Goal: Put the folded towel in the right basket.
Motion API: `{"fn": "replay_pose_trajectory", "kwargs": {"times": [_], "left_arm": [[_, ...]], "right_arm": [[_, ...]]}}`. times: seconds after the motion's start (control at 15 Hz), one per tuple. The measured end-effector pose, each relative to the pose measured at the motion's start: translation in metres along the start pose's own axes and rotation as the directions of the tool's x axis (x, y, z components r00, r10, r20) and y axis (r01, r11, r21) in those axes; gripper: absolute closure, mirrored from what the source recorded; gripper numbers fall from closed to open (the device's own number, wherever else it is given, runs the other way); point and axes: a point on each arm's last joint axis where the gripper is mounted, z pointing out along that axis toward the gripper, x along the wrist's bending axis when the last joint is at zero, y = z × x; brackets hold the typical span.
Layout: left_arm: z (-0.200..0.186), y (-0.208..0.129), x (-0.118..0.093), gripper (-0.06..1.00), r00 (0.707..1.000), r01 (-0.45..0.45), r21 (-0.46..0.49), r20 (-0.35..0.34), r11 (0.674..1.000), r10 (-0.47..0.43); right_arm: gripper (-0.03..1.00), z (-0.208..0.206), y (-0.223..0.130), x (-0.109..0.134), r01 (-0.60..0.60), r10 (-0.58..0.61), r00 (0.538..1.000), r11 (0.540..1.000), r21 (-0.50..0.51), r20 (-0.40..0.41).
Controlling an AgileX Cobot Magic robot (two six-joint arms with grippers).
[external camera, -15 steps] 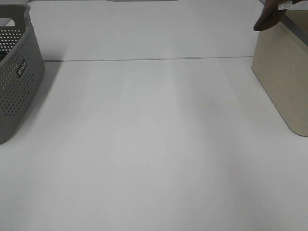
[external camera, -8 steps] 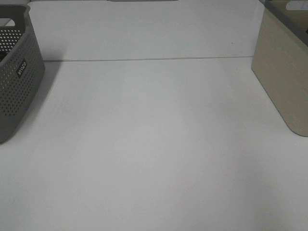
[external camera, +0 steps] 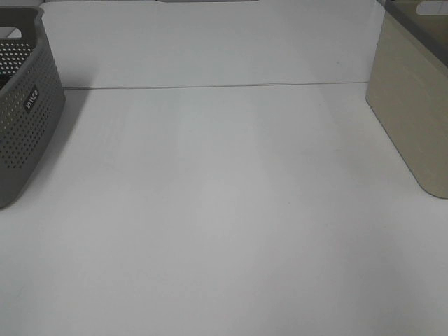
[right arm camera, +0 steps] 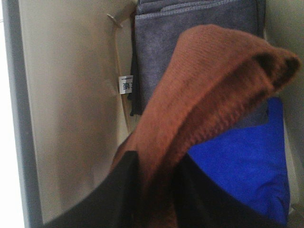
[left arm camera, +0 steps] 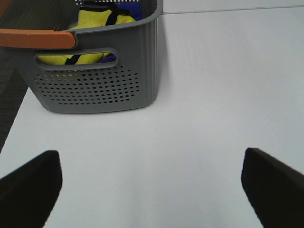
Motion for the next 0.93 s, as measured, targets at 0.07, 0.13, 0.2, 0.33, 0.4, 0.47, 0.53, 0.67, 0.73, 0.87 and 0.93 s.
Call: {"fn": "replay_pose_trajectory", "kwargs": {"times": [0.07, 0.13, 0.2, 0.33, 0.4, 0.47, 0.53, 0.67, 0.73, 0.87, 0.93], "left_arm": [[0.0, 0.0, 0.0, -0.03, 1.0, 0.0, 0.0, 0.0, 1.0, 0.0], [0.0, 0.0, 0.0, -0.03, 1.0, 0.0, 0.0, 0.0, 1.0, 0.0], [0.0, 0.0, 0.0, -0.03, 1.0, 0.0, 0.0, 0.0, 1.0, 0.0], [0.0, 0.0, 0.0, -0.03, 1.0, 0.0, 0.0, 0.0, 1.0, 0.0], [0.0, 0.0, 0.0, -0.03, 1.0, 0.0, 0.0, 0.0, 1.0, 0.0], [0.0, 0.0, 0.0, -0.03, 1.0, 0.0, 0.0, 0.0, 1.0, 0.0], [0.0, 0.0, 0.0, -0.03, 1.0, 0.0, 0.0, 0.0, 1.0, 0.0], [0.0, 0.0, 0.0, -0.03, 1.0, 0.0, 0.0, 0.0, 1.0, 0.0], [0.0, 0.0, 0.0, -0.03, 1.0, 0.0, 0.0, 0.0, 1.0, 0.0], [0.0, 0.0, 0.0, -0.03, 1.0, 0.0, 0.0, 0.0, 1.0, 0.0], [0.0, 0.0, 0.0, -0.03, 1.0, 0.0, 0.0, 0.0, 1.0, 0.0]], "right_arm": [[0.52, 0.0, 0.0, 0.0, -0.01, 0.01, 1.0, 1.0, 0.0, 0.002], [0.43, 0.0, 0.0, 0.0, -0.012, 0.012, 1.0, 1.0, 0.0, 0.003], [0.39, 0.0, 0.0, 0.0, -0.015, 0.015, 1.0, 1.0, 0.0, 0.003], [0.37, -0.001, 0.0, 0.002, -0.027, 0.027, 1.0, 1.0, -0.005, -0.015], [0.37, -0.001, 0.0, 0.002, -0.027, 0.027, 1.0, 1.0, -0.005, -0.015], [0.36, -0.01, 0.002, 0.012, -0.025, 0.023, 0.999, 0.999, -0.025, -0.049], [0.36, -0.018, 0.002, 0.021, -0.009, 0.006, 0.998, 0.999, -0.042, -0.062], [0.36, -0.037, 0.001, 0.053, 0.05, -0.057, 0.994, 0.996, -0.078, -0.091], [0.36, -0.047, -0.004, 0.068, 0.078, -0.087, 0.991, 0.993, -0.087, -0.105], [0.36, -0.066, -0.026, 0.095, 0.138, -0.145, 0.982, 0.988, -0.07, -0.118], [0.36, -0.077, -0.038, 0.096, 0.138, -0.144, 0.983, 0.988, -0.064, -0.114]]}}
